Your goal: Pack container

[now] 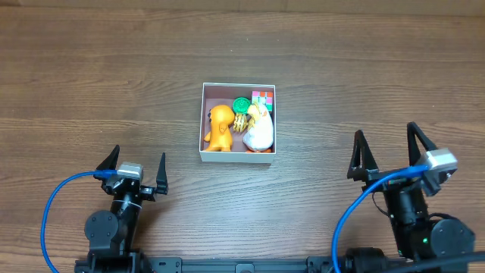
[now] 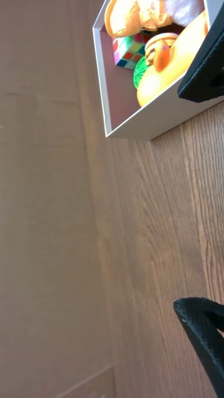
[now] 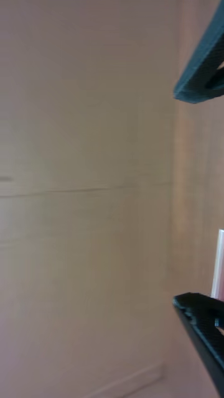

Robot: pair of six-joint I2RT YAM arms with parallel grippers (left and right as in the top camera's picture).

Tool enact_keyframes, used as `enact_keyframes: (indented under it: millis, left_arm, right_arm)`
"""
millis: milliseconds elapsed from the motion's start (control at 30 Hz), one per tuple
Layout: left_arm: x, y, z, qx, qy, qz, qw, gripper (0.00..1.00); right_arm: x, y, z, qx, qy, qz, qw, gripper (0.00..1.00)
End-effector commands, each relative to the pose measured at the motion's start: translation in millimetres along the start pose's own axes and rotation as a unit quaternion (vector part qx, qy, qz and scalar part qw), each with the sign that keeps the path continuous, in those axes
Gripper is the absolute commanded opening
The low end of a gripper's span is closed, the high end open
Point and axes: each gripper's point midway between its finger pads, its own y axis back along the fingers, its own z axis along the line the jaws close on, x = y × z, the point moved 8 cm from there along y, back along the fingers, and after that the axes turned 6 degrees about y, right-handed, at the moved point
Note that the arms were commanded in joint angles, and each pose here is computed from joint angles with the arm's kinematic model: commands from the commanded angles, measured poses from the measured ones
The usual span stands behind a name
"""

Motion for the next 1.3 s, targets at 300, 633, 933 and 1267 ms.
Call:
enact_keyframes:
  millis: [300, 633, 933, 1267]
  left_arm:
    - [-0.3, 0.5, 1.5, -0.005, -0.006, -0.004, 1.000, 1.00]
    - [-0.3, 0.5, 1.5, -0.005, -0.006, -0.004, 1.000, 1.00]
    - [-0.3, 0.5, 1.5, -0.005, -0.006, -0.004, 1.000, 1.00]
    - [-0.3, 0.5, 1.5, -0.005, -0.006, -0.004, 1.000, 1.00]
  right_arm:
    - [37.9, 16.6, 2.2, 0.002, 0.017, -0.061, 0.998, 1.00]
    - [46.9, 23.5, 3.4, 0.001, 0.023, -0.093, 0.995, 1.00]
    - [76.2, 13.4, 0.2, 0.005, 0.023, -0.096, 0.995, 1.00]
    - [104.1, 7.6, -1.5, 0.005, 0.025, -0.107, 0.994, 1.00]
